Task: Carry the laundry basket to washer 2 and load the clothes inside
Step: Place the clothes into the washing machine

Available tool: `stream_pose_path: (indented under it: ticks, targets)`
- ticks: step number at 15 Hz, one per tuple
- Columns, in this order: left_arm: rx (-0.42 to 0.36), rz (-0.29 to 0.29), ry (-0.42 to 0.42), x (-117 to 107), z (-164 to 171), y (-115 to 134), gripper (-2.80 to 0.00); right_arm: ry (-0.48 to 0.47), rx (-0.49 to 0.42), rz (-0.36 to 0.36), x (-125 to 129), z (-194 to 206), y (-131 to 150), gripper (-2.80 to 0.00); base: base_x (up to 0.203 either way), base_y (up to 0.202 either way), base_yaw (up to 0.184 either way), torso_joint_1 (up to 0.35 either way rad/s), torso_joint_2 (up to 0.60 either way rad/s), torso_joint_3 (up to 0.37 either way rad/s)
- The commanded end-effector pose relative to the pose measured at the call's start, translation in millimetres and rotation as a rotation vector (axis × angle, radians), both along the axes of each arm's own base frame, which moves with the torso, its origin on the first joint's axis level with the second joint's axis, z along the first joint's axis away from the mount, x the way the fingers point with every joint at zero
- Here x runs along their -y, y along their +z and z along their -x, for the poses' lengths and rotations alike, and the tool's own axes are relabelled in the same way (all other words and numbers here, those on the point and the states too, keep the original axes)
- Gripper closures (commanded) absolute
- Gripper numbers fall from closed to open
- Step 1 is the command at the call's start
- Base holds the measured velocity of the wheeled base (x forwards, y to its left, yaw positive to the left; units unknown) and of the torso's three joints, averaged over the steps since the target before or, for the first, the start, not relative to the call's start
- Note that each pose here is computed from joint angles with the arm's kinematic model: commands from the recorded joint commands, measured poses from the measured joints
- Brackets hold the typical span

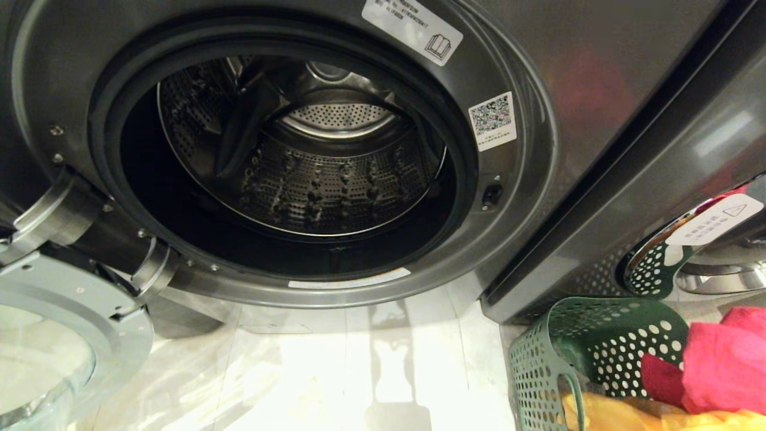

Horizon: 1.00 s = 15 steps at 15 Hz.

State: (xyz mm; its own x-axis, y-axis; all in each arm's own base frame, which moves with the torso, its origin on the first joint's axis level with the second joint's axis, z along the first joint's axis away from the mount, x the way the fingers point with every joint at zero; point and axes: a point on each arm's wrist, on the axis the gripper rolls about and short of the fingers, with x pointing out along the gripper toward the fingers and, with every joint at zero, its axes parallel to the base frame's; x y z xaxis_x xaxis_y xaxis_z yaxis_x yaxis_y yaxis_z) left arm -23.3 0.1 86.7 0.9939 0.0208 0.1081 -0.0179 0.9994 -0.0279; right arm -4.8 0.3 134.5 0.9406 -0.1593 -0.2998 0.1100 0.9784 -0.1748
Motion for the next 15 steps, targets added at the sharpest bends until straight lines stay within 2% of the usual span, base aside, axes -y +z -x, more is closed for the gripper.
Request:
stream_pose_path:
  ticks: [1, 4, 9, 15]
  targets:
    - [-0.039, 0.001, 0.001, 0, -3, -11, 0.0, 0.002, 0.025, 0.007, -1, 7, -11, 0.0, 0.0, 0.0, 0.0, 0.0, 0.0, 0.0]
    - [-0.039, 0.001, 0.001, 0, -3, -11, 0.0, 0.009, 0.042, 0.009, -1, 8, -5, 0.0, 0.0, 0.0, 0.0, 0.0, 0.0, 0.0]
    - [-0.039, 0.001, 0.001, 0, -3, -11, 0.0, 0.003, 0.119, 0.019, -2, 13, 15, 0.0, 0.0, 0.0, 0.0, 0.0, 0.0, 0.0]
    - [-0.039, 0.001, 0.001, 0, -3, -11, 0.0, 0.002, 0.117, 0.02, -2, 12, 15, 0.0, 0.0, 0.0, 0.0, 0.0, 0.0, 0.0]
